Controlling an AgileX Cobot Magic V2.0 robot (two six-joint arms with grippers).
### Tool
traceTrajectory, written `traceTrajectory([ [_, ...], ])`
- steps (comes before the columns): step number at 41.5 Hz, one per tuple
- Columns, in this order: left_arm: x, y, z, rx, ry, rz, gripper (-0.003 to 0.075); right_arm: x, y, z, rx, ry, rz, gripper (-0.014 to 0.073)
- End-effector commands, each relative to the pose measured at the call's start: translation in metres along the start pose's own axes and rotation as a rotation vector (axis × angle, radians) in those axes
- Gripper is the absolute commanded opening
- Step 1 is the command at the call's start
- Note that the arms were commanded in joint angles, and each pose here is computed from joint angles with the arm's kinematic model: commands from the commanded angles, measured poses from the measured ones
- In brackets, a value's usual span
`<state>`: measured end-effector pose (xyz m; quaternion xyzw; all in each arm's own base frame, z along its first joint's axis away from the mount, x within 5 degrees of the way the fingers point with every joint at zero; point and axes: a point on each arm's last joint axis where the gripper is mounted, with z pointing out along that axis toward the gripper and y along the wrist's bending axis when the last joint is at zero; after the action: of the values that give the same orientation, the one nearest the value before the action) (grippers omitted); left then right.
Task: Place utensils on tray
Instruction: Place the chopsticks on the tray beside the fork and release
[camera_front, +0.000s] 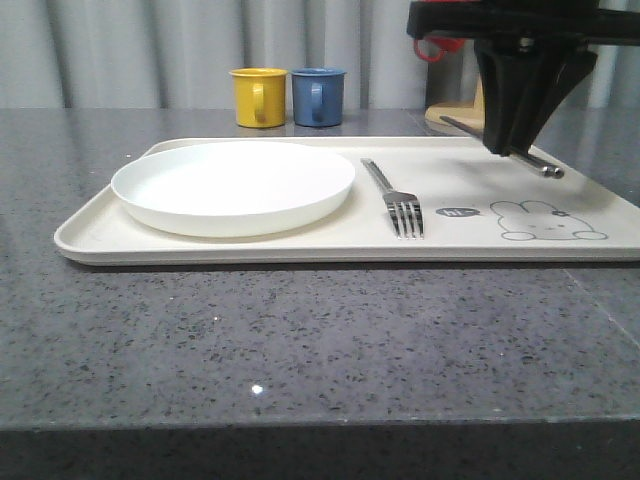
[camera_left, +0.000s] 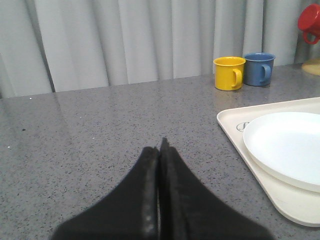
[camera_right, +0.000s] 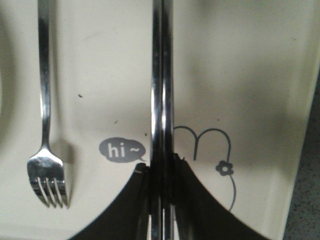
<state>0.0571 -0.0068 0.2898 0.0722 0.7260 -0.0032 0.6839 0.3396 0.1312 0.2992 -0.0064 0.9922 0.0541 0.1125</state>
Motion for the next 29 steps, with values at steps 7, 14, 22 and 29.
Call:
traceTrajectory([
  [7,-0.017,0.002,-0.002,-0.014,-0.105,-0.019,-0.0019,-0.012,0.005,-0.007,-0.046,-0.098,0.029,-0.0004],
  [14,-0.017,0.002,-0.002,-0.014,-0.105,-0.019,-0.0019,-0.015,0.007,0.001,-0.057,-0.094,0.045,-0.0004],
  [22,-0.017,0.002,-0.002,-0.014,-0.105,-0.019,-0.0019,-0.015,0.007,0.012,-0.043,-0.049,0.047,-0.0004],
  [29,-0.017,0.002,-0.002,-0.014,-0.105,-0.019,-0.0019,-0.015,0.007,0.016,-0.040,-0.036,0.048,-0.0004],
])
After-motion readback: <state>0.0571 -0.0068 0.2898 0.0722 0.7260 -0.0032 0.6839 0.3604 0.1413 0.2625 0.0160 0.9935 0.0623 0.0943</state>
